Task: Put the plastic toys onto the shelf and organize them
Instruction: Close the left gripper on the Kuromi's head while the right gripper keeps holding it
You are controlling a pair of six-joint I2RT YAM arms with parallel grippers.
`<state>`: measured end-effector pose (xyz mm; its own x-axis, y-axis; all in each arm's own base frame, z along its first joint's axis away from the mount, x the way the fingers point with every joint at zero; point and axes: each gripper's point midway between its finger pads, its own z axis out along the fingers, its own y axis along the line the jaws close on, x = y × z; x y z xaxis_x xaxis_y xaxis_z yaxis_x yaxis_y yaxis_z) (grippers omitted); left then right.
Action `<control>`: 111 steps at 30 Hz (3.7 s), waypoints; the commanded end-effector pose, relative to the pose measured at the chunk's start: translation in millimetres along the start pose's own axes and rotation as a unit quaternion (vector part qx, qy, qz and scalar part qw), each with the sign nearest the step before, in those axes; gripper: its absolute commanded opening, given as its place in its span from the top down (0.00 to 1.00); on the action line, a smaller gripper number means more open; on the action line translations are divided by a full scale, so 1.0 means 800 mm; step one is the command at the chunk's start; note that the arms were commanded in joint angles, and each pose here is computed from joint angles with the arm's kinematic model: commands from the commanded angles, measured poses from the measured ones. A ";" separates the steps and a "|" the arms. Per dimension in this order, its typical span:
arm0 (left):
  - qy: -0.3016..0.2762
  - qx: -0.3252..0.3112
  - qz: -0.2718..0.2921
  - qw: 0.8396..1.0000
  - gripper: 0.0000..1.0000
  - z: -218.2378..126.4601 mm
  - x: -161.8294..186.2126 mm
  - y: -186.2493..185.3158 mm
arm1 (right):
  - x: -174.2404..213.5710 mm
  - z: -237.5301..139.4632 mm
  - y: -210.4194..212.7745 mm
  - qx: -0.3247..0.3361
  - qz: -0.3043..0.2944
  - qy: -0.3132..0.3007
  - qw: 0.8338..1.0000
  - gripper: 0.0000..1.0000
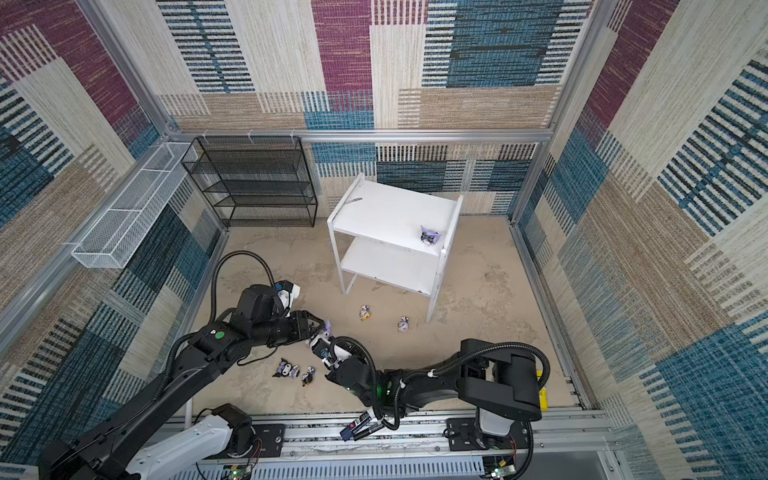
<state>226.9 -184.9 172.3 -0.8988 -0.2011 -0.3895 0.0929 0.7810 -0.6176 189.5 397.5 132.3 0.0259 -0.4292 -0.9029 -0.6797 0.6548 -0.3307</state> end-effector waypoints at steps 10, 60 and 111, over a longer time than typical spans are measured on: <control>0.022 -0.018 0.030 0.999 0.63 -0.004 0.010 0.001 | -0.025 0.009 0.005 0.002 -0.006 -0.025 1.000 0.74; -0.002 -0.040 0.015 0.999 0.58 -0.008 0.001 0.009 | -0.034 0.003 0.004 0.030 -0.009 -0.041 0.999 0.74; 0.008 -0.002 0.016 1.000 0.81 -0.001 -0.003 -0.011 | -0.037 -0.005 -0.008 0.054 0.004 -0.049 0.997 0.66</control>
<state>224.7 -191.7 175.1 -0.9102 -0.1636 -0.3806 0.1123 0.7868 -0.6069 191.3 399.4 140.0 0.0839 -0.4578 -0.8851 -0.5995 0.6863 -0.4118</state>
